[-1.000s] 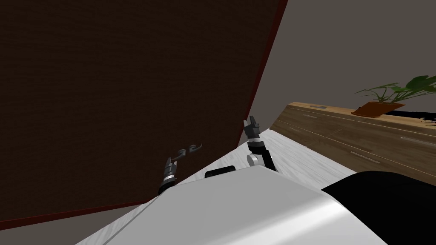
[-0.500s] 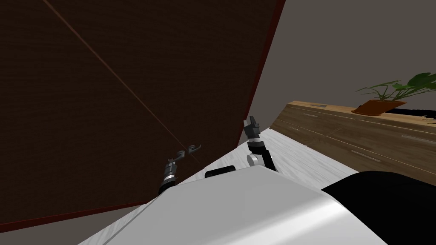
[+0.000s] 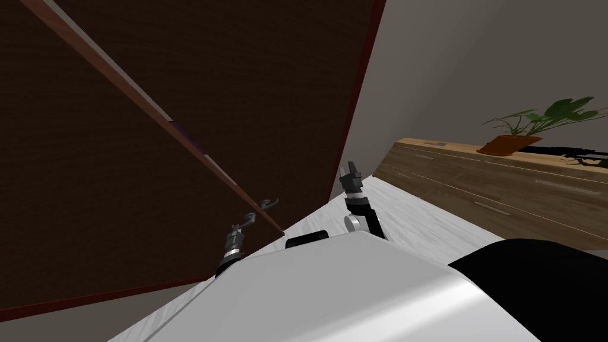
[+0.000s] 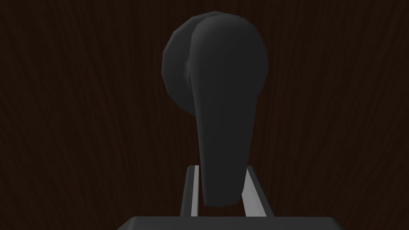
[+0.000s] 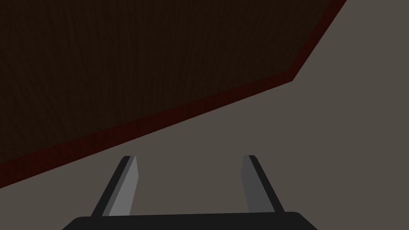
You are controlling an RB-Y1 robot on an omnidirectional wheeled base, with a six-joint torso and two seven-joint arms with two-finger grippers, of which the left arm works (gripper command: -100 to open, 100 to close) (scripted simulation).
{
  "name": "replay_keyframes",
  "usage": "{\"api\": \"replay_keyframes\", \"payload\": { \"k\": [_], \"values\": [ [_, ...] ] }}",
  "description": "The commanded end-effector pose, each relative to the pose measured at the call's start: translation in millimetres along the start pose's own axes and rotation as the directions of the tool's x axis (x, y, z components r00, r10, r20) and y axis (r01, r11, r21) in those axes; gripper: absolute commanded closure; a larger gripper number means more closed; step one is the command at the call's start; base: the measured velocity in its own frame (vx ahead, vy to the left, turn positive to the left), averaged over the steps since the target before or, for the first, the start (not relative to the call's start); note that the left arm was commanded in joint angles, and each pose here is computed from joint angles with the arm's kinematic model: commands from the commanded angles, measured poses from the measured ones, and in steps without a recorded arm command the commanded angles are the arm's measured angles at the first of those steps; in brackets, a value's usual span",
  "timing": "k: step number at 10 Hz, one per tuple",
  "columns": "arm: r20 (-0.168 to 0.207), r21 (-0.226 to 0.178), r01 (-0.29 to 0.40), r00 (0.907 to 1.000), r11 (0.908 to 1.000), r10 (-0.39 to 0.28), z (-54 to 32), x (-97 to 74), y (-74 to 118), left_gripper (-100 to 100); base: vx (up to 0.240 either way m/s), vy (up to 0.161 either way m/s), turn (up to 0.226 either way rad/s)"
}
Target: Pull the door open
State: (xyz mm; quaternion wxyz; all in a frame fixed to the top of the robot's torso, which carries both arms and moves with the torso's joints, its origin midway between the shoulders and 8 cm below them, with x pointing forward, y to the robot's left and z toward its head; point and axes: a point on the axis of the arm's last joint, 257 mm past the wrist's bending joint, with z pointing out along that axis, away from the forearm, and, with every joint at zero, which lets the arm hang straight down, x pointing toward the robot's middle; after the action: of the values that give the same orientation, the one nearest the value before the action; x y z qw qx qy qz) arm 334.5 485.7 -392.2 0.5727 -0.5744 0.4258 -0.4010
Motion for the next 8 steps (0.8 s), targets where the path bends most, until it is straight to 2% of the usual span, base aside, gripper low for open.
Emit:
{"api": "replay_keyframes", "payload": {
  "k": [1, 2, 4, 8],
  "values": [
    [0.011, -0.013, -0.007, 0.9999, 0.9999, 0.007, -2.9, -11.7, 5.9, 100, -0.127, -0.017, -0.014],
    [0.011, -0.013, -0.007, 0.9999, 0.9999, 0.007, -2.9, -11.8, 5.9, 100, -0.056, -0.02, 0.011],
    [-0.027, -0.004, -0.004, 0.9996, 1.0, 0.004, -9.5, -6.5, 4.2, 100, -0.162, -0.006, -0.164],
    [-0.11, 0.016, 0.018, 0.9938, 0.9997, -0.016, -15.1, 18.2, 0.2, 100, -0.17, 0.029, -0.151]
  ]
}}
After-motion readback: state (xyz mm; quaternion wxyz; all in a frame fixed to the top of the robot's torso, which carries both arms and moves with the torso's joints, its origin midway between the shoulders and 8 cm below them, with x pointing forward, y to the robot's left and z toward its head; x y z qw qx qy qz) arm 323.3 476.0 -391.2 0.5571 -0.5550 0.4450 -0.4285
